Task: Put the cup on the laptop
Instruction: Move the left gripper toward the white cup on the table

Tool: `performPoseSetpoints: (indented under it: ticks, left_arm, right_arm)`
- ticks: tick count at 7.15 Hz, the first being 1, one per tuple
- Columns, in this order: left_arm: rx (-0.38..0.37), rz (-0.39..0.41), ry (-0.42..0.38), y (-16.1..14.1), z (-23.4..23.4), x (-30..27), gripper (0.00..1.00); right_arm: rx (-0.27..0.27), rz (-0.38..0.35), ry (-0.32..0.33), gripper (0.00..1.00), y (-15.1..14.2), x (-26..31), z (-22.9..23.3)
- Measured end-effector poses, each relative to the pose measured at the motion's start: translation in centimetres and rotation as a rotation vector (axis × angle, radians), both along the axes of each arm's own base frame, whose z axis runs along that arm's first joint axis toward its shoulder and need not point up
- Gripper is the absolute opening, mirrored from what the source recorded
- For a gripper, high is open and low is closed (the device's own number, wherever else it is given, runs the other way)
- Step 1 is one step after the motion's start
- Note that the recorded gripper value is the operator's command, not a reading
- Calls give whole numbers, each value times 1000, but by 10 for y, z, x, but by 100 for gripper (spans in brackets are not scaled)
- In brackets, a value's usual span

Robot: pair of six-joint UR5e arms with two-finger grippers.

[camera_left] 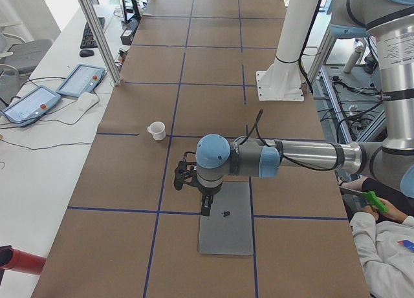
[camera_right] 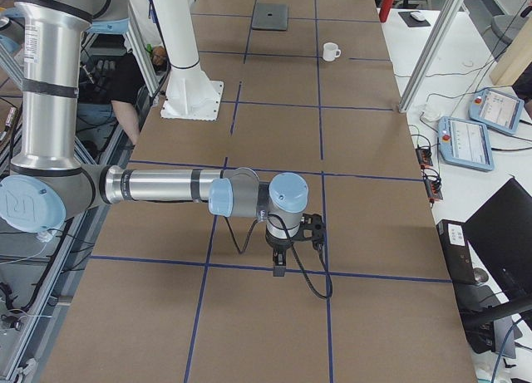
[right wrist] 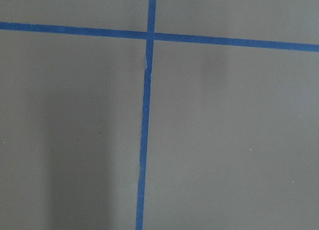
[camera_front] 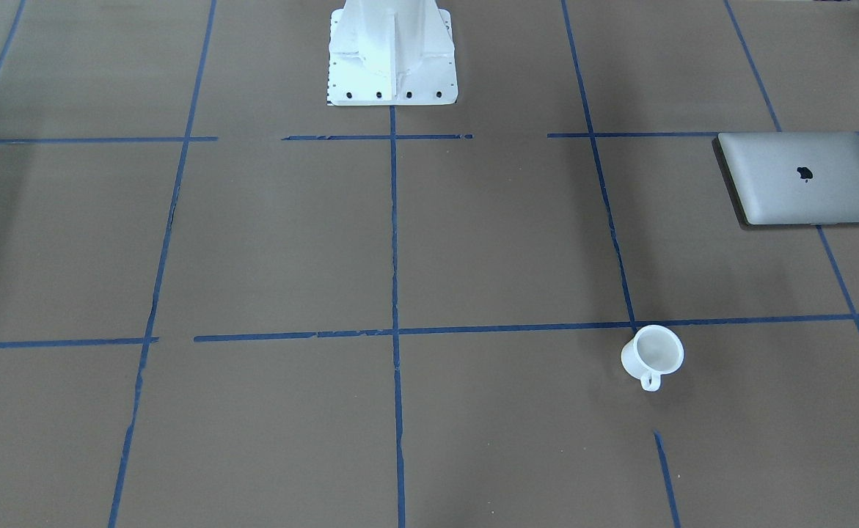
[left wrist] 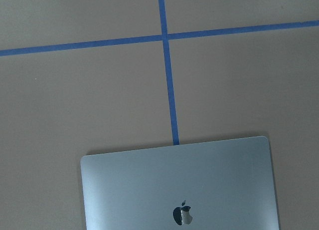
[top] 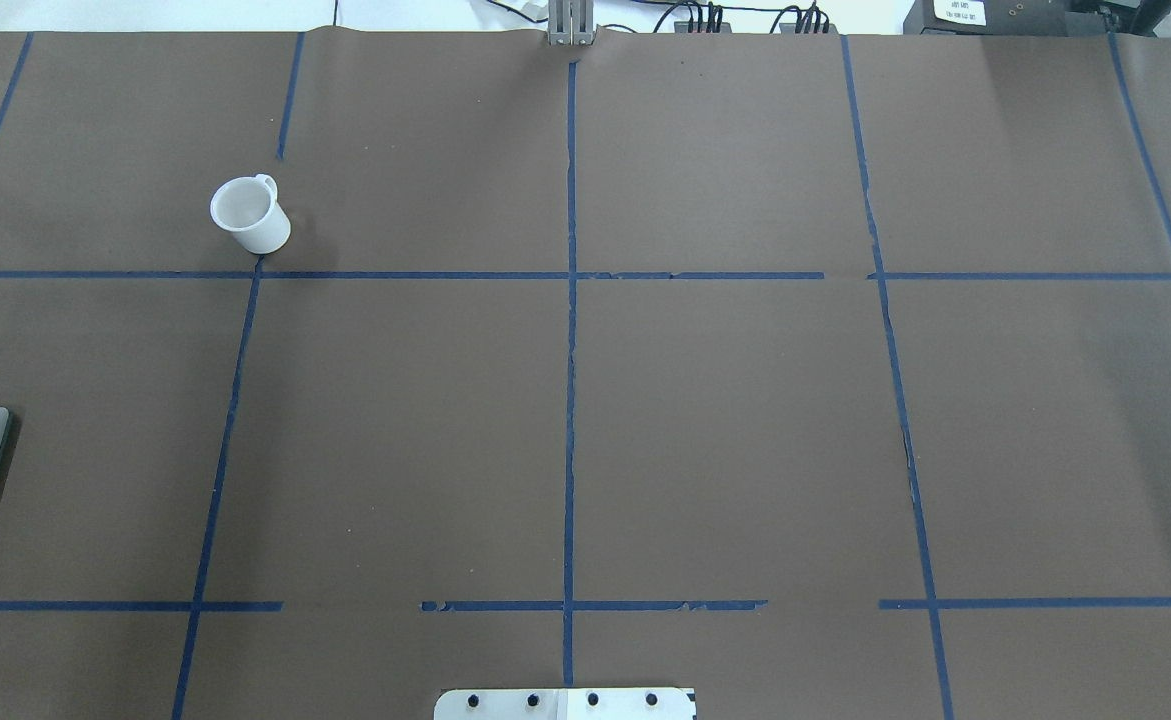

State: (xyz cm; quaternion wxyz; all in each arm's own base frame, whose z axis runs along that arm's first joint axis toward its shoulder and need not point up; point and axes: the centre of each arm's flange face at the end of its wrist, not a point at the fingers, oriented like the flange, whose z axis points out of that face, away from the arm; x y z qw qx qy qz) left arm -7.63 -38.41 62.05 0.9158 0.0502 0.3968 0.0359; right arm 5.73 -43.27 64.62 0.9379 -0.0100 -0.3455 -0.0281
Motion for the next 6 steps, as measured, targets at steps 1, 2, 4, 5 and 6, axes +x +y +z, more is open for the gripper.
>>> performPoseSetpoints:
  ticks: [1,2,4,5,6]
  left_arm:
    - [3,0,0,0,-1,0,100]
    - [8,-1,0,-1,-5,1,100]
    - [21,12,-2,-8,-8,6,100]
    - [46,18,1,-12,-14,9,100]
    - [79,8,20,-19,-24,16,100]
  right_arm:
    - [0,0,0,100,0,0,0]
    - [0,0,0,100,0,0,0]
    - [0,0,0,100,0,0,0]
    - [0,0,0,100,0,0,0]
    - [0,0,0,100,0,0,0]
